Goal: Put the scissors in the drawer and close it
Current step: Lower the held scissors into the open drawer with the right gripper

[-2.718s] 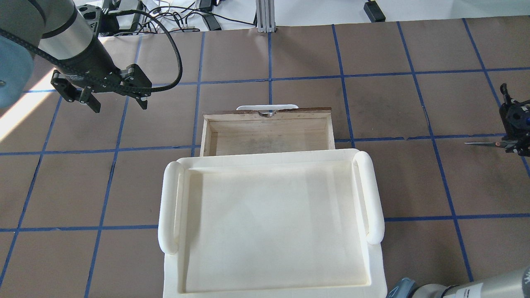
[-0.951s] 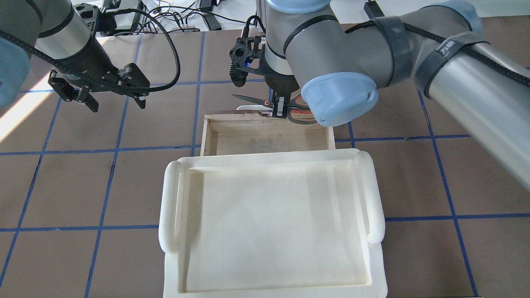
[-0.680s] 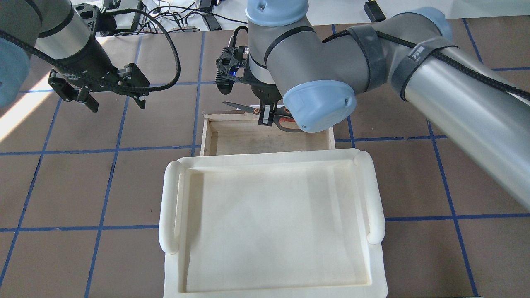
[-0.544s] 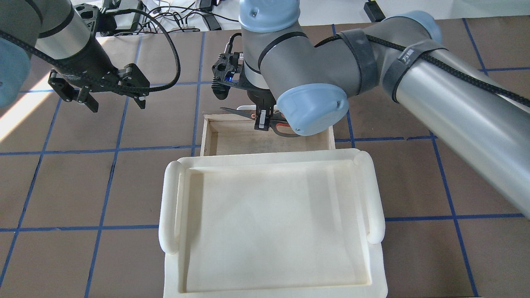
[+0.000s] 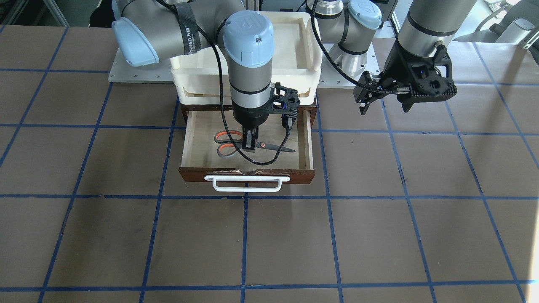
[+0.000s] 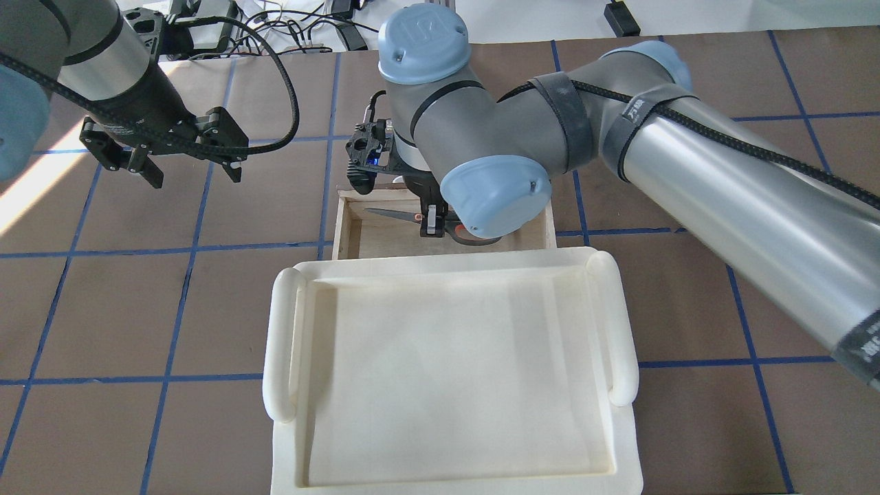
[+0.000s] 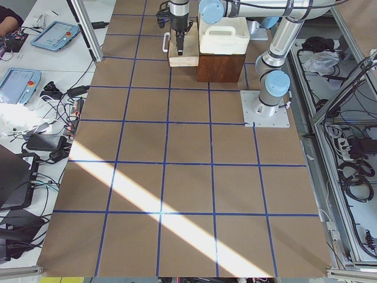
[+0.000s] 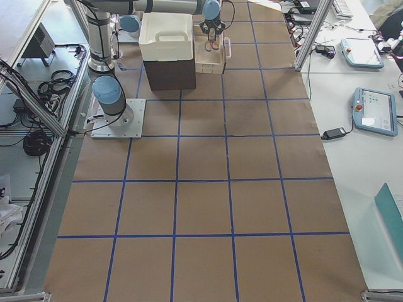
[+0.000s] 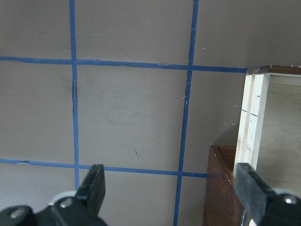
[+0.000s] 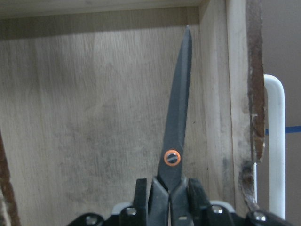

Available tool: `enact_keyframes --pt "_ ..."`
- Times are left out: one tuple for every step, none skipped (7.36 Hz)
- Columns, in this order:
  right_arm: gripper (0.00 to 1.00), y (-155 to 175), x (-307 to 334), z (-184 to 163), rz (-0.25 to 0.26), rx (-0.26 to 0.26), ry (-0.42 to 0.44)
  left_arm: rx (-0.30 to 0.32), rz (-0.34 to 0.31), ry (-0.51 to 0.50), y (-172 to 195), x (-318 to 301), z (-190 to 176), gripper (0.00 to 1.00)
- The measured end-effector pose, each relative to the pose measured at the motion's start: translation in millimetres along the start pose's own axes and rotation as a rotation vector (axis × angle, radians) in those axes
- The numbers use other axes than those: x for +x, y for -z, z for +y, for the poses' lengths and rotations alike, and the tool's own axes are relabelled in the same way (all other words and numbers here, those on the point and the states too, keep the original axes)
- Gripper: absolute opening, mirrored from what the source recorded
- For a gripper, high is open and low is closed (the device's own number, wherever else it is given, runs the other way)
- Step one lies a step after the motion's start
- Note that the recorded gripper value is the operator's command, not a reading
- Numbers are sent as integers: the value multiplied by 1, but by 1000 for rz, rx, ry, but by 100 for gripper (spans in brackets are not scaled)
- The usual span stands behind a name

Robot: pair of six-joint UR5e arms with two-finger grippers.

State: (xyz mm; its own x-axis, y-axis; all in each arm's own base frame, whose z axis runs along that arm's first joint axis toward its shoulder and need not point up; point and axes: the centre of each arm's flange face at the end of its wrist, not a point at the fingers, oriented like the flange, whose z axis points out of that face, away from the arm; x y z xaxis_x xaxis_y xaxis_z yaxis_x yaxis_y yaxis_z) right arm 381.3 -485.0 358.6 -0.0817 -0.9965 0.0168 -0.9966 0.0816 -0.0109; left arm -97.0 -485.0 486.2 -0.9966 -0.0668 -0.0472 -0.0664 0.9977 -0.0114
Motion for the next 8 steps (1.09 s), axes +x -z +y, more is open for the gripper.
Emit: enact_keyframes --pt "0 -3 0 1 -3 -9 8 0 0 0 0 0 0 100" --pt "0 -6 -1 1 -9 -14 7 0 1 0 0 0 0 100" --pt "0 -9 -1 2 -13 -17 2 0 1 0 0 0 0 100" --pt "0 -12 0 2 -16 -19 -1 0 1 0 0 0 0 100" --pt "0 -16 1 1 -20 -21 -3 0 1 0 0 0 0 100" --pt "0 -19 1 1 -23 -23 -2 0 1 0 0 0 0 100" --pt "0 -22 2 1 -27 -25 0 0 1 0 0 0 0 100" --pt "0 -27 3 0 -33 -28 1 0 1 1 0 0 0 100"
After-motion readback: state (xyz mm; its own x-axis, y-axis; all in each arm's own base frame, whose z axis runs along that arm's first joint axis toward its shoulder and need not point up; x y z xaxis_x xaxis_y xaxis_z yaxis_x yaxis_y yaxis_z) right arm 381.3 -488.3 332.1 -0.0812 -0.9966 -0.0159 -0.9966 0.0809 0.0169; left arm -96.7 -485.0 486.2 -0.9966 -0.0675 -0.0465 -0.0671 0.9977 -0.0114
